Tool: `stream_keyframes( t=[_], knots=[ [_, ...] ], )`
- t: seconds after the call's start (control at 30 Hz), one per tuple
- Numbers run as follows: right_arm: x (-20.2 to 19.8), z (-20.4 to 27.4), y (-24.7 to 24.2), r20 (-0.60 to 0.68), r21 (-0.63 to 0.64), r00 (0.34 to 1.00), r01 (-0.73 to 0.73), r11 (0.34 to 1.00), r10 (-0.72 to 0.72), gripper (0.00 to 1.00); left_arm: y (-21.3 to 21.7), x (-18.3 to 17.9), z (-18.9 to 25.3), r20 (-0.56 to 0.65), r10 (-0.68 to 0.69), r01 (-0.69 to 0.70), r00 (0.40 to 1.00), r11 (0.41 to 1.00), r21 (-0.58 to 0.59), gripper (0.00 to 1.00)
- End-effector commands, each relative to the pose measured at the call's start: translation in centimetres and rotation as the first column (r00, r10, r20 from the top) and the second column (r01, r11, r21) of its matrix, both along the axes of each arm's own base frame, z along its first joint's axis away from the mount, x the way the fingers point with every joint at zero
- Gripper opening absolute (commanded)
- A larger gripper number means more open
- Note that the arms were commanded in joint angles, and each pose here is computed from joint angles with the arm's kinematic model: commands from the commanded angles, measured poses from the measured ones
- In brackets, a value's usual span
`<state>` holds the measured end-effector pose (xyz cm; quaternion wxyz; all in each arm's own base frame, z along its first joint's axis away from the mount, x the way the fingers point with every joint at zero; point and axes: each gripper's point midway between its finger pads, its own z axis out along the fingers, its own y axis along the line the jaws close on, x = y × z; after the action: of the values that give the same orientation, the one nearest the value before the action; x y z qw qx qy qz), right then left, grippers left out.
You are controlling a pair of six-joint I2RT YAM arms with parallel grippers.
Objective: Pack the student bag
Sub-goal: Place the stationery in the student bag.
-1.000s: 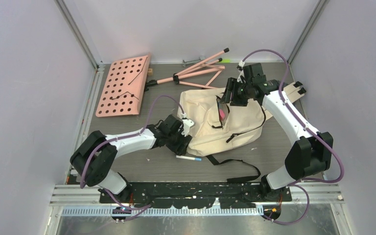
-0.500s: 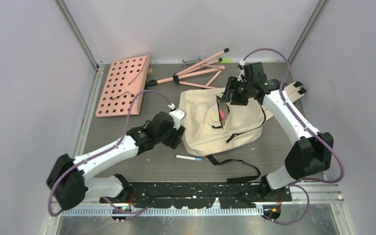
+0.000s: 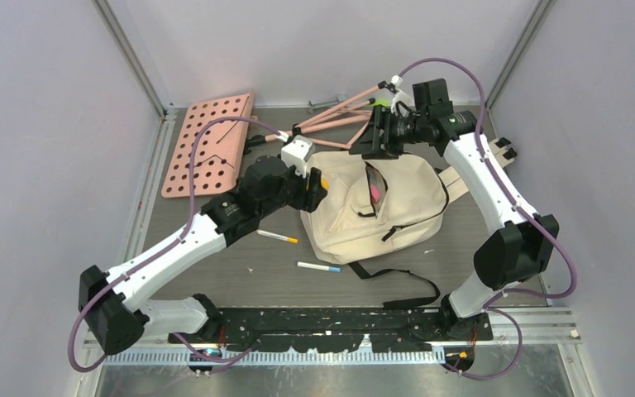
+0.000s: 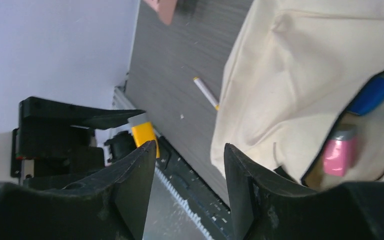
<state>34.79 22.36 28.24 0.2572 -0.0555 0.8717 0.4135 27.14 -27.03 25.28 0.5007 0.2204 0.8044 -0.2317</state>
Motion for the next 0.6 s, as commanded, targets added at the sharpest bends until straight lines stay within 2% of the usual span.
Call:
stream_keyframes(
  t=[0.0, 0.17, 0.57],
  knots=[
    [-3.6, 2.7, 2.8, -0.069, 0.169, 0.974, -0.200, 0.965, 0.214, 0.57, -3.3, 0.5, 4.5, 0.045, -0.047, 0.055, 0.998, 0.981, -0.188, 0.36],
    [-6.1, 2.6, 4.1, -0.102, 0.178, 0.946, -0.286, 0.942, 0.307, 0.55, -4.8, -0.2, 5.6, 0.050, -0.120, 0.129, 0.991, 0.962, -0.240, 0.36],
    [-7.4, 1.5, 6.2, -0.157, 0.247, 0.899, -0.364, 0.898, 0.408, 0.55, -4.9, 0.0, 7.2, 0.079, -0.115, 0.133, 0.990, 0.952, -0.276, 0.34]
  ],
)
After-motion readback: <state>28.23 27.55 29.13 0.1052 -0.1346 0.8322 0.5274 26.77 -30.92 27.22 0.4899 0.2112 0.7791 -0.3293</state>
